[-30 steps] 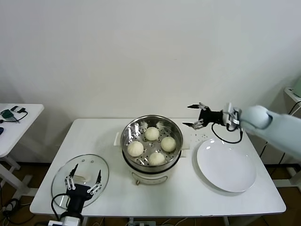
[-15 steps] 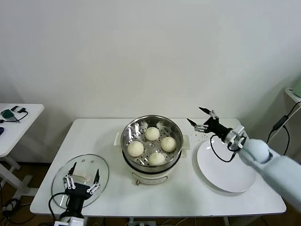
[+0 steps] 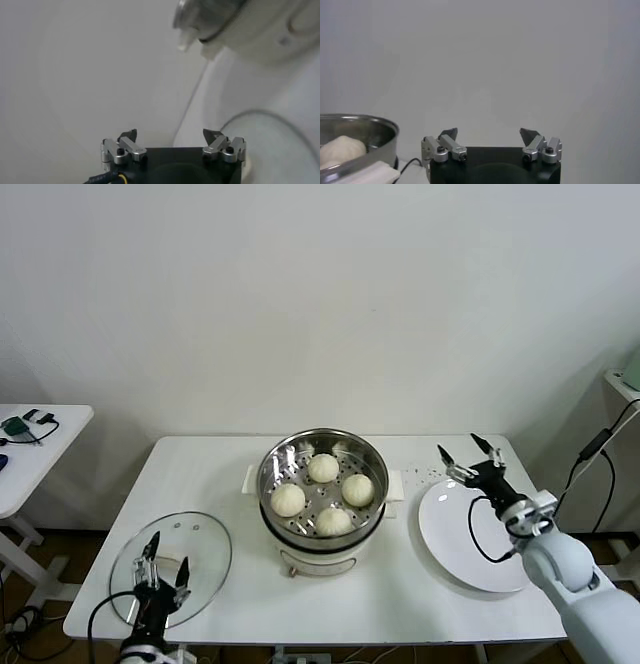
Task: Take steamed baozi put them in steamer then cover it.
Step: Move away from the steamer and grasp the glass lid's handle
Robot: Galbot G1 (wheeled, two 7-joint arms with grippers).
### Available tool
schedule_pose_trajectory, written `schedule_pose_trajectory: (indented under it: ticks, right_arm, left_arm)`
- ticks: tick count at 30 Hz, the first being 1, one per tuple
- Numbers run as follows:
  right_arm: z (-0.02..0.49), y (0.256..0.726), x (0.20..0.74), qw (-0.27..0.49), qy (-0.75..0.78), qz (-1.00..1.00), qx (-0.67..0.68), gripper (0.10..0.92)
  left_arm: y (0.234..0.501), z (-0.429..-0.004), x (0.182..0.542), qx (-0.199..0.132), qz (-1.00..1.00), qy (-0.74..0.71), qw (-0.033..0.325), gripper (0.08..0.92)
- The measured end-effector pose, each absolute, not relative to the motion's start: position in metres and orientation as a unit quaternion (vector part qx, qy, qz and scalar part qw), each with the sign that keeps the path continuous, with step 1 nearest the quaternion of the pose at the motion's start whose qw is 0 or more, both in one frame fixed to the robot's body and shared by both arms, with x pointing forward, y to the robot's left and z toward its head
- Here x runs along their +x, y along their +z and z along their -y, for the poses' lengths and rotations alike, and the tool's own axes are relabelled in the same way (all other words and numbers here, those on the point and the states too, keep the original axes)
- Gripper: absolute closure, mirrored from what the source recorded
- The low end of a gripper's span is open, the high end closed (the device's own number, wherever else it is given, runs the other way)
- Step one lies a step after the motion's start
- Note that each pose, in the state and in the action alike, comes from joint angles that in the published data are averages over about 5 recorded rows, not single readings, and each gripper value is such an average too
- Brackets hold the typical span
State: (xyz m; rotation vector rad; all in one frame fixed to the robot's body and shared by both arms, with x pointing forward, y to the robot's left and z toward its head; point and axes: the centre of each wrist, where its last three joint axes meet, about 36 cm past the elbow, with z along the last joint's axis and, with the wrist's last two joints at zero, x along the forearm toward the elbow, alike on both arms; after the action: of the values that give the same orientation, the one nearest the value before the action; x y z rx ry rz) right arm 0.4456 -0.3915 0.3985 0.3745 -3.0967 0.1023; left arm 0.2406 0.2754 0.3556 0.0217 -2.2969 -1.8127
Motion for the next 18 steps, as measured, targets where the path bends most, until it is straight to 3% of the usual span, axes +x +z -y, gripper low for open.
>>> schedule_pose_trajectory:
  ticks: [18]
  right_arm:
    - [0.403,0.390,0.422,0.021,0.018,0.997,0.078,0.200]
  left_arm:
    - [0.302,-0.329,0.267,-0.039,0.645,-0.755,0.113,0.177]
